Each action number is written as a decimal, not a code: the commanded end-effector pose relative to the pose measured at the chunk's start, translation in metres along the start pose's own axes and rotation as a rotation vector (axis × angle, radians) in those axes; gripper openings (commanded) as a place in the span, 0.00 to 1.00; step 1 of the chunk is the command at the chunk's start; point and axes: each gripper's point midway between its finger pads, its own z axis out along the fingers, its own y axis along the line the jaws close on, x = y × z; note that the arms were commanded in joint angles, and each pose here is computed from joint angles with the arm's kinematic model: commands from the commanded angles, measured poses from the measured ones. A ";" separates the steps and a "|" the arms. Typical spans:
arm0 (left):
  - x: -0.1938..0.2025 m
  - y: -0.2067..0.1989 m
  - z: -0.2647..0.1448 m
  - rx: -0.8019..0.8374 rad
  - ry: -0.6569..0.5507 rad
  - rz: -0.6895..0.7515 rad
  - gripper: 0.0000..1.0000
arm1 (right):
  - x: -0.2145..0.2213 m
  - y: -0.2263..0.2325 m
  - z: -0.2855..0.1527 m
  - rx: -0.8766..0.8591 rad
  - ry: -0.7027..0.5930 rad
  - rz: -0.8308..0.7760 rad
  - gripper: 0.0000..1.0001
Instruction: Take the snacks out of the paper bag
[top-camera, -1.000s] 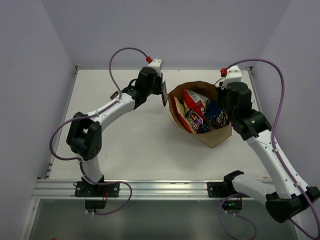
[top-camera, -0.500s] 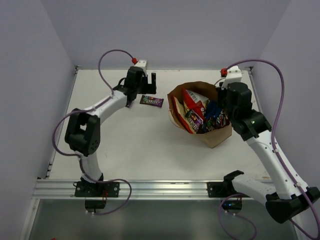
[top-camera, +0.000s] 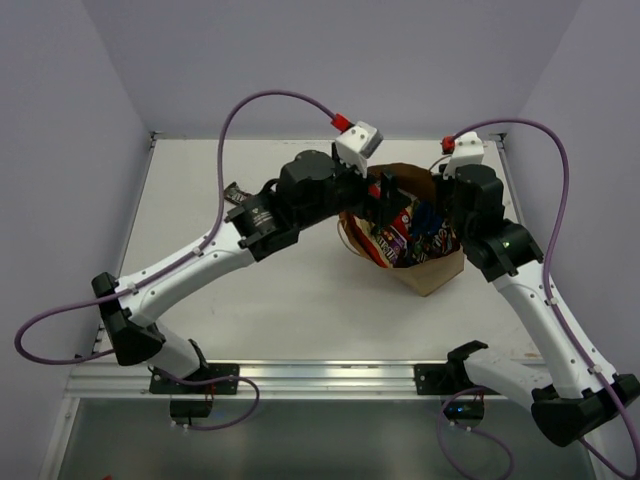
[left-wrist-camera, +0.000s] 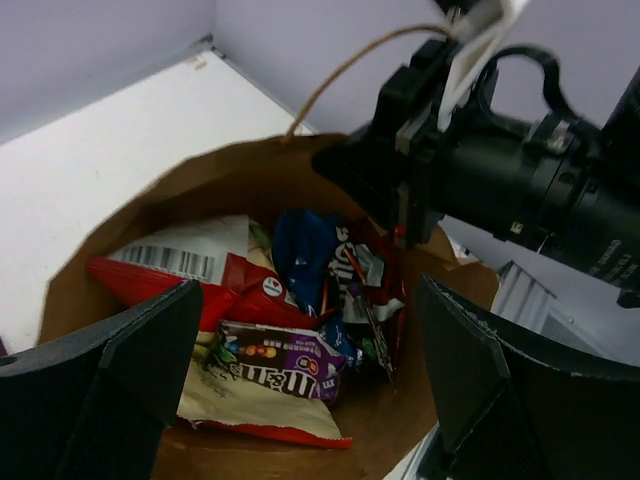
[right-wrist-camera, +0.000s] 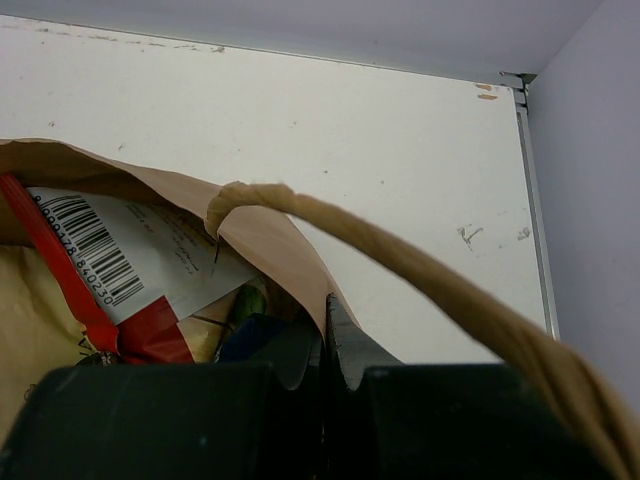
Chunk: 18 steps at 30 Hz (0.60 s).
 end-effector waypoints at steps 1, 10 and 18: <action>0.046 -0.007 0.016 -0.016 0.148 -0.002 0.93 | -0.014 -0.007 -0.006 0.024 -0.060 0.016 0.00; 0.094 -0.031 0.044 0.004 0.263 0.024 0.84 | -0.013 -0.008 -0.008 0.022 -0.061 0.016 0.00; 0.120 -0.041 0.056 0.010 0.316 0.028 0.49 | -0.011 -0.008 -0.009 0.027 -0.061 0.016 0.00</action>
